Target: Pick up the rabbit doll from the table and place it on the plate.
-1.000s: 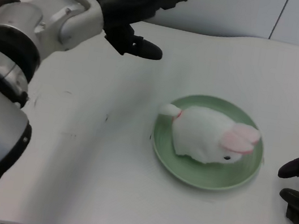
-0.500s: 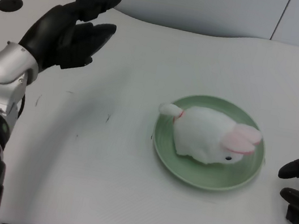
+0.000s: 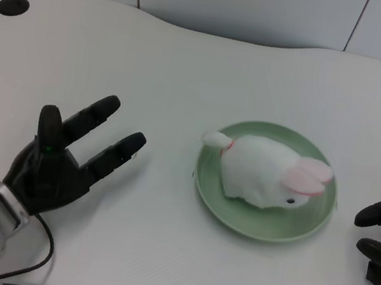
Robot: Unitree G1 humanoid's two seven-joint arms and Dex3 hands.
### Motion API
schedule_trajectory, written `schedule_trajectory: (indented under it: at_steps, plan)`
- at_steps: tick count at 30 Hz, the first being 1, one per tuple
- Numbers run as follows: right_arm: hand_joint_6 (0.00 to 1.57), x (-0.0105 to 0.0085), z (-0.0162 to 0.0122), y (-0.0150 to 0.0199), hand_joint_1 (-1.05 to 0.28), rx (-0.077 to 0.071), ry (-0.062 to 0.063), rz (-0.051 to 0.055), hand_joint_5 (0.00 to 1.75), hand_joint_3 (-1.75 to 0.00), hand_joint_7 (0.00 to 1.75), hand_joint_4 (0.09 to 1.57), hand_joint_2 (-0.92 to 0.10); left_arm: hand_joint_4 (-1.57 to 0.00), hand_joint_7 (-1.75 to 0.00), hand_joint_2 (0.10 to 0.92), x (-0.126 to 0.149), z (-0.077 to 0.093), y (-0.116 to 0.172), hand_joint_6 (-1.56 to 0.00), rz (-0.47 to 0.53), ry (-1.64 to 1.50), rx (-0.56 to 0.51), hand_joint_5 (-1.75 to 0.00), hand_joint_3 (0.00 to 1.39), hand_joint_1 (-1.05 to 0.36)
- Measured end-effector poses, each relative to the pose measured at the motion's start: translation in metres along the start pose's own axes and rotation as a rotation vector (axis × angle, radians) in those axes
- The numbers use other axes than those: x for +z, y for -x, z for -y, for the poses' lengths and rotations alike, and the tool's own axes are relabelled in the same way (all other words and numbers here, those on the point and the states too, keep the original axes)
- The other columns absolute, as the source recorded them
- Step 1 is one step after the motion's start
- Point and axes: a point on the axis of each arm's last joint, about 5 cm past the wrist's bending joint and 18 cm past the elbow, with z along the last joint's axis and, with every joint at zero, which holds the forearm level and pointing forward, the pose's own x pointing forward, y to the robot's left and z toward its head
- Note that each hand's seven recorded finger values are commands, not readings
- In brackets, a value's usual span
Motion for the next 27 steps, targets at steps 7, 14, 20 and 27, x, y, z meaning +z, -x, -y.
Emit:
schedule_trajectory:
  at_steps: [7,14,20,27]
  plan:
    - [0.8,-0.0003,0.0002,0.0004,-0.39,0.007,-0.006,0.004,1.75,-0.1,1.75,1.41,-0.92,-0.16,0.0,0.921,0.009,-0.004,0.009,0.0,-0.019,0.018,-0.012,-0.05,0.62,-1.02]
    - [0.64,-0.0011,0.0006,0.0008,-0.38,-0.006,-0.026,0.0,1.75,-0.11,1.75,1.35,-0.92,-0.24,-0.02,0.921,0.01,-0.007,0.015,-0.05,-0.043,-0.007,0.013,-0.09,0.59,-1.01]
    - [0.77,-0.0009,0.0005,0.0007,-0.41,-0.012,-0.018,0.001,1.75,-0.12,1.75,1.42,-0.92,-0.32,-0.04,0.921,0.011,-0.007,0.015,-0.11,-0.055,-0.023,0.015,-0.13,0.58,-1.0]
    - [0.58,-0.0009,0.0004,0.0007,-0.39,-0.02,-0.02,0.001,1.75,-0.09,1.75,1.35,-0.92,-0.35,-0.05,0.921,0.011,-0.007,0.015,-0.17,-0.05,-0.031,0.012,-0.14,0.57,-0.99]
